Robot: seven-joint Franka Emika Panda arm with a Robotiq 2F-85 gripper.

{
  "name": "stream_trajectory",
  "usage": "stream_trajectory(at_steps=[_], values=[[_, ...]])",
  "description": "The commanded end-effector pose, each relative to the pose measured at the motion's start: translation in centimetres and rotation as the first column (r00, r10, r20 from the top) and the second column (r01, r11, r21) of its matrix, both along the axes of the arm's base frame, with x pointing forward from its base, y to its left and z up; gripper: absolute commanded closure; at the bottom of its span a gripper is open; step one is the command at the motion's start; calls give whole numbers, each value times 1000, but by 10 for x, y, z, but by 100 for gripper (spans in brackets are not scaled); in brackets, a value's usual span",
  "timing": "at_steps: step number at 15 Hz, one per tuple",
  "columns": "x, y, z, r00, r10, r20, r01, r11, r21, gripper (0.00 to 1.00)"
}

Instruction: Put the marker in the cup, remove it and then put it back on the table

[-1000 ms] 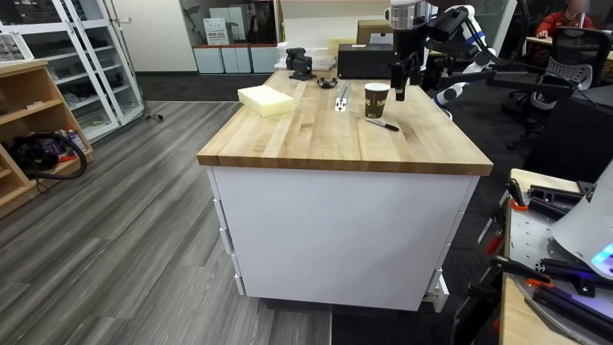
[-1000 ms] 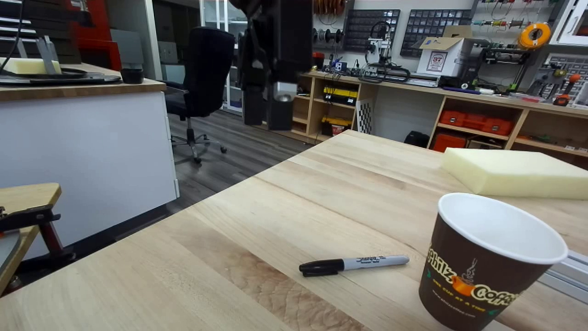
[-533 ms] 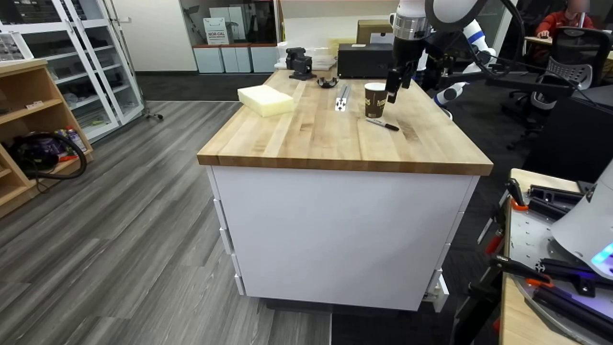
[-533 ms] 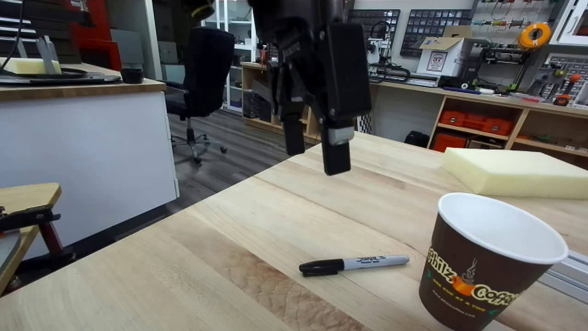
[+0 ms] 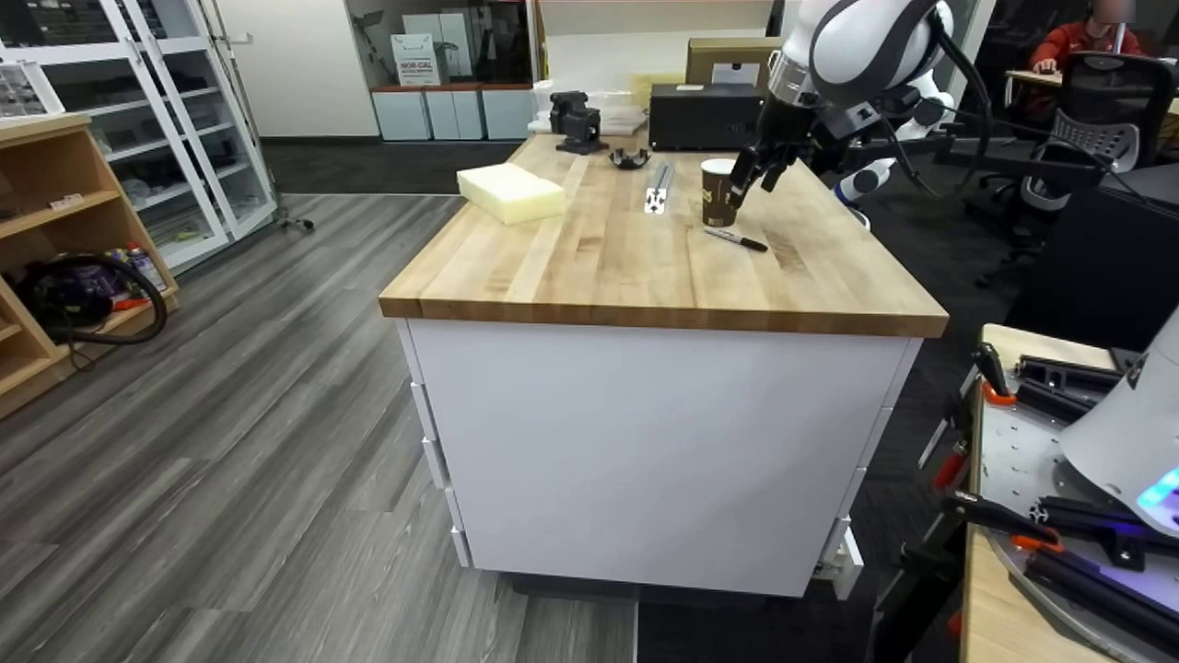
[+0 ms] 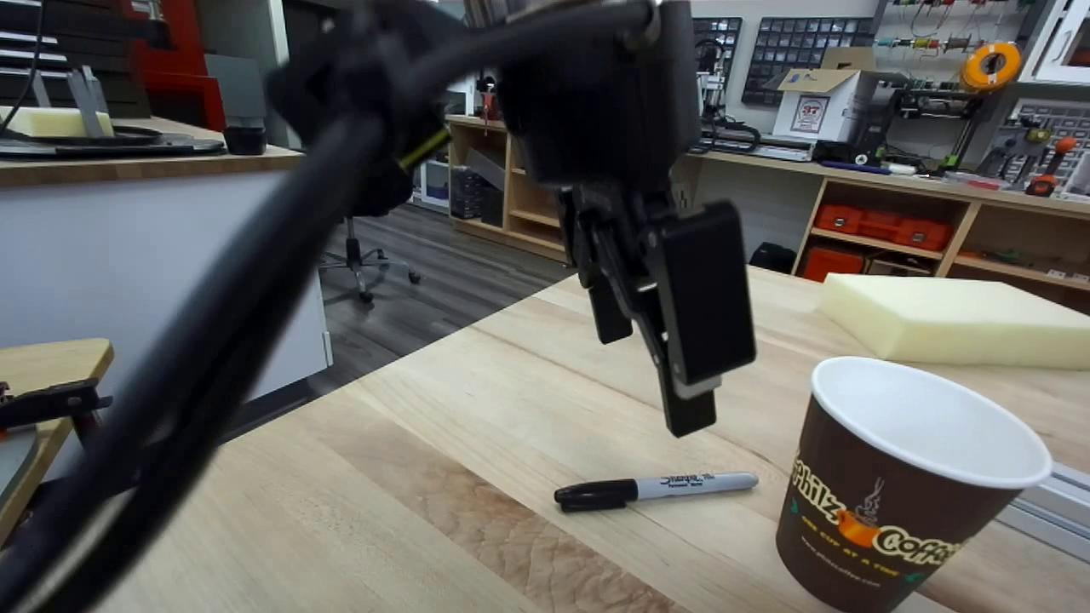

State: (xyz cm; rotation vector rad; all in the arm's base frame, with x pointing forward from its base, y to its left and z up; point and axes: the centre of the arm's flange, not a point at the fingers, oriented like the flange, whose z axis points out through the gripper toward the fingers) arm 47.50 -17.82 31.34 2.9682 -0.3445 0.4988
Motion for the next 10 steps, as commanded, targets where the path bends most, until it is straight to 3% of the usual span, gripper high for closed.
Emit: stream_trajectory(at_steps=[1, 4, 10], values=[[12, -10, -23, 1000, 20, 1, -20, 995, 93, 0], [17, -10, -35, 999, 25, -20, -22, 992, 128, 0], [13, -29, -57, 983, 31, -179, -14, 995, 94, 0]])
